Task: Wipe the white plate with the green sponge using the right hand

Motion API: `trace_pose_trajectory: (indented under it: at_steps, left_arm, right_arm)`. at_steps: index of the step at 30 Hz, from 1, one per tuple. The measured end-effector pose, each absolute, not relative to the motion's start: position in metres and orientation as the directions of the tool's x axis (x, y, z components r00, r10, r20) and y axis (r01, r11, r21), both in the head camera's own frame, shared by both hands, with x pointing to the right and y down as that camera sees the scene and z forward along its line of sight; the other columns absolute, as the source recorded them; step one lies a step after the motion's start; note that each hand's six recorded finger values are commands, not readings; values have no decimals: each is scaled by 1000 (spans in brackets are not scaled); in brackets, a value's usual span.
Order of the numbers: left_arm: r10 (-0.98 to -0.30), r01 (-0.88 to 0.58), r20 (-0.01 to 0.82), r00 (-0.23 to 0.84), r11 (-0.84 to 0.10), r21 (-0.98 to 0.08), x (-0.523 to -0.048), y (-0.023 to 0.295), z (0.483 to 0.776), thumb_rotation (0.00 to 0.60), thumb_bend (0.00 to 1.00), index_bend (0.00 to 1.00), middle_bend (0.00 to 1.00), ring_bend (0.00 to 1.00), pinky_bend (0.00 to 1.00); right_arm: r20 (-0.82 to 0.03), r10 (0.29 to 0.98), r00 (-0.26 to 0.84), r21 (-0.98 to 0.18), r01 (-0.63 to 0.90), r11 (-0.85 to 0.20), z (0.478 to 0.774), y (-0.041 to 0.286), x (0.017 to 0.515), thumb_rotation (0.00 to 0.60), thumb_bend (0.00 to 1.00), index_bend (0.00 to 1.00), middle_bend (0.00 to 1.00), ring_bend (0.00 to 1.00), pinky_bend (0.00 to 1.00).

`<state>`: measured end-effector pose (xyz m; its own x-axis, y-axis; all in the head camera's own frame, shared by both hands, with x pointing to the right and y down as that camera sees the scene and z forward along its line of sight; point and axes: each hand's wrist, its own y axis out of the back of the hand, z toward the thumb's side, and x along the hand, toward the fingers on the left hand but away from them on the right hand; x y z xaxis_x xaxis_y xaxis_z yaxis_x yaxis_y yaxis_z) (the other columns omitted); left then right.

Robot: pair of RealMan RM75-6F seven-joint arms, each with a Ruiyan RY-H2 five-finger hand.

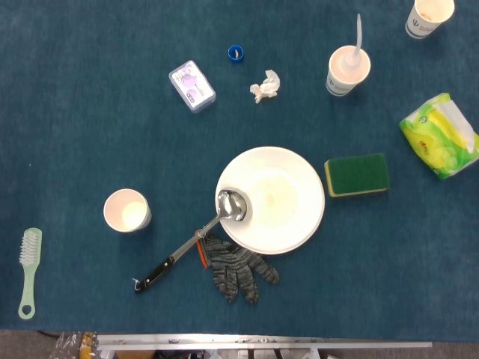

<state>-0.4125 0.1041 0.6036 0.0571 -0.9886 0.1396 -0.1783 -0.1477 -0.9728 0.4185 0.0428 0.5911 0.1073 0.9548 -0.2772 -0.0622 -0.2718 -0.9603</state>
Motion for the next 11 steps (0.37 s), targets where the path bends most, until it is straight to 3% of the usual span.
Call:
trace_pose_trajectory:
  at_steps: [11]
  left_arm:
    - [-986, -165, 163, 47, -168, -972, -410, 109, 605, 600, 388, 296, 202, 47, 87]
  right_arm:
    - [-209, 978, 1, -976, -63, -209, 571, 69, 459, 600, 118, 0, 65, 31, 360]
